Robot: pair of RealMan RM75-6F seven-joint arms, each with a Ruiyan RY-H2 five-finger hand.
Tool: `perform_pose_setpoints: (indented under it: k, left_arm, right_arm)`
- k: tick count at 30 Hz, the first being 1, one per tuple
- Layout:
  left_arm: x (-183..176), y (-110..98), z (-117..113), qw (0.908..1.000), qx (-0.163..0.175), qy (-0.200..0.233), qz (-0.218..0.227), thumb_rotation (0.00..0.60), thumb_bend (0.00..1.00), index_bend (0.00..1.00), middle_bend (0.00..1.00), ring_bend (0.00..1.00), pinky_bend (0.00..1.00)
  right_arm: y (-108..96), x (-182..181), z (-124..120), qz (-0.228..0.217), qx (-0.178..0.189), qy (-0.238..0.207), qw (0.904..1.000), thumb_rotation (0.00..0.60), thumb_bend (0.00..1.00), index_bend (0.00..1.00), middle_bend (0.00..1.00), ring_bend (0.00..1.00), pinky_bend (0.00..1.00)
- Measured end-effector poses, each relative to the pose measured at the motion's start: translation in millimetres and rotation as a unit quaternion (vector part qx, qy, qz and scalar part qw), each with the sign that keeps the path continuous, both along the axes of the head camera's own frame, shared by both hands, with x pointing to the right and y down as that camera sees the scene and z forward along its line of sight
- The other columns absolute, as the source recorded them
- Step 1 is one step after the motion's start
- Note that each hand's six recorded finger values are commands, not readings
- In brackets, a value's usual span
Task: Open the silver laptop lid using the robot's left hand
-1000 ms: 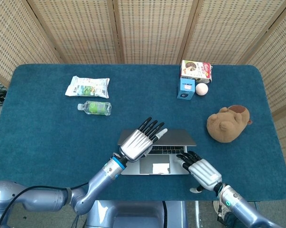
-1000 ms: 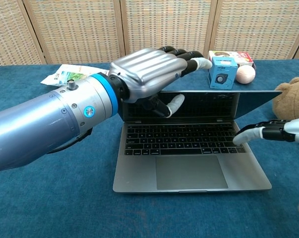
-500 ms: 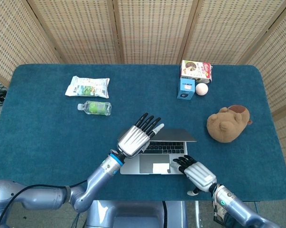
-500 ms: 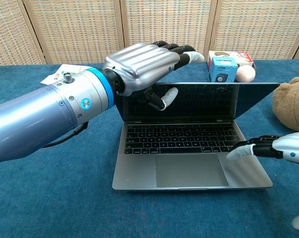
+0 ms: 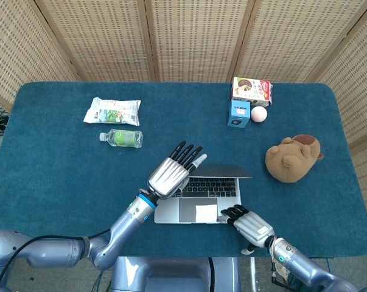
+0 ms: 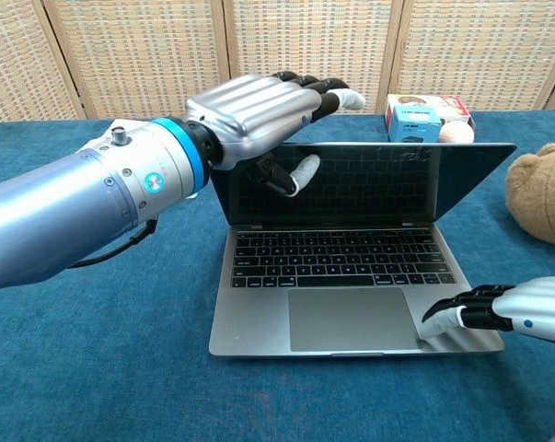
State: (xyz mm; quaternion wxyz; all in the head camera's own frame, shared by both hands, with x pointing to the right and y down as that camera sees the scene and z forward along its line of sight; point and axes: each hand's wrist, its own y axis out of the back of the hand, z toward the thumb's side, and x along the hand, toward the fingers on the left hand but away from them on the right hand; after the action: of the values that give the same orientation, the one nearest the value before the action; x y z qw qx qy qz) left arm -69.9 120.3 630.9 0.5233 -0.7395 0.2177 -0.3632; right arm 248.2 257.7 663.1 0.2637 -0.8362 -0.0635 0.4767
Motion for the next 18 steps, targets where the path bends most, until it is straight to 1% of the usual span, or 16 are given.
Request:
perform_pose_setpoints:
  k: [7, 13, 18]
  left_arm:
    - [-4.6, -13.1, -0.1, 0.9998, 0.002, -0.001, -0.018, 0.534, 0.61, 0.02, 0.00, 0.00, 0.00]
    - [-12.9, -31.4, 1.4, 0.9991, 0.008, -0.011, -0.041, 0.535, 0.61, 0.02, 0.00, 0.00, 0.00]
    - [-25.9, -51.2, 6.7, 0.9972, 0.013, -0.030, -0.067, 0.533, 0.61, 0.02, 0.00, 0.00, 0.00]
  right_arm:
    - [1.9, 1.9, 1.0, -0.002, -0.006, 0.008, 0.9999, 0.600, 0.05, 0.12, 0.09, 0.00, 0.00]
    - [2.2, 1.9, -0.2, -0.006, -0.007, 0.011, 0.9999, 0.600, 0.05, 0.12, 0.09, 0.00, 0.00]
    - [2.5, 2.0, -0.5, -0.007, -0.008, 0.014, 0.9999, 0.600, 0.05, 0.12, 0.09, 0.00, 0.00]
